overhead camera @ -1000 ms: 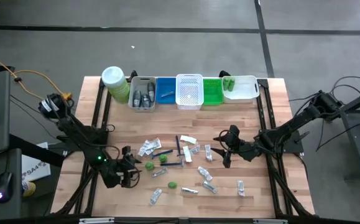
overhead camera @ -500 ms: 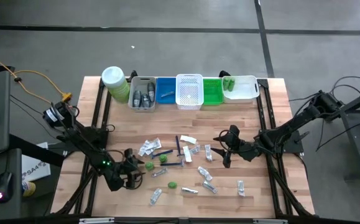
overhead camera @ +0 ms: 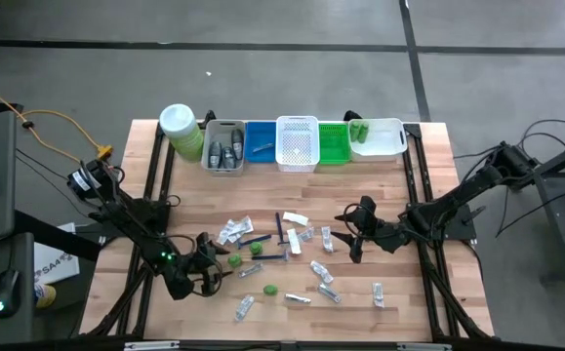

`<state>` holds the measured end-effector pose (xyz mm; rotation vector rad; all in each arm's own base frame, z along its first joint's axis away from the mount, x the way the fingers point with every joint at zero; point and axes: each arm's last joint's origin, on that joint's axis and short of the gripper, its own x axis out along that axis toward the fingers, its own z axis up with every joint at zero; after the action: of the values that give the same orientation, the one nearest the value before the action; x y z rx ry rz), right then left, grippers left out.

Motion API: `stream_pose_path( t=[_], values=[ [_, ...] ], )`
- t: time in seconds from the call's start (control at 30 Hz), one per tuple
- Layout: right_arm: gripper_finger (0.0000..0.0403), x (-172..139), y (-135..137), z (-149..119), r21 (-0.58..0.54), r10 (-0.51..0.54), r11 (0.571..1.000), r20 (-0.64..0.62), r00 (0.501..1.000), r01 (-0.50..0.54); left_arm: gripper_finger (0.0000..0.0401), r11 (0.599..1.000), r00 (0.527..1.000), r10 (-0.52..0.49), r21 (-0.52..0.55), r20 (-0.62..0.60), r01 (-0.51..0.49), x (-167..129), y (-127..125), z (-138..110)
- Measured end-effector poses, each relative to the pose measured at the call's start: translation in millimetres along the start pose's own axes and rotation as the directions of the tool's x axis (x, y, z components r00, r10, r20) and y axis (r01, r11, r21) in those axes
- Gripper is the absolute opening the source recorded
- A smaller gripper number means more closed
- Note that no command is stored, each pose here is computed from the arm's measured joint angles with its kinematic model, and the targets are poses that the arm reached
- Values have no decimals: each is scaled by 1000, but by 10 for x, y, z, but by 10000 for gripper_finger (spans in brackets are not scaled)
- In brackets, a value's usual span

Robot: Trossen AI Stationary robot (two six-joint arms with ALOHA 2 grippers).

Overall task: Pick & Place Travel size toiletries
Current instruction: Put the top left green shampoo into the right white bin

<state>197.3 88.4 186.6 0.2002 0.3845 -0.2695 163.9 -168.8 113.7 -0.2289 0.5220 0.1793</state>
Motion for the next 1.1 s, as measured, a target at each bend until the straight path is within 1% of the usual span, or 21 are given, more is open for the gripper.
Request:
stream_pose_path(
  t=[0.23,0.33,0.4,0.67,0.83,0.97,1.1],
  values=[
    [220,1,0,-1,0,0,1000,0,1000,0,299,999,999,43,16,25,-43,84,2,-100],
    [220,0,0,0,0,0,1000,0,1000,0,299,998,996,61,0,71,-61,131,-16,-133],
    [220,1,0,0,-1,0,1000,0,1000,0,299,998,993,64,-11,98,-64,147,-32,-135],
    [220,1,-2,0,-1,-2,1000,0,1000,2,299,998,989,63,-25,131,-61,204,-61,-182],
    [220,1,-2,0,-3,-3,1000,1,1000,3,298,996,985,87,-21,151,-84,249,-100,-203],
    [220,1,-2,1,-3,-4,1000,2,1000,4,280,995,981,105,-17,166,-103,282,-139,-209],
    [220,1,-2,1,-3,-5,1000,2,1000,5,245,994,977,114,-16,179,-113,311,-188,-203]
  ],
)
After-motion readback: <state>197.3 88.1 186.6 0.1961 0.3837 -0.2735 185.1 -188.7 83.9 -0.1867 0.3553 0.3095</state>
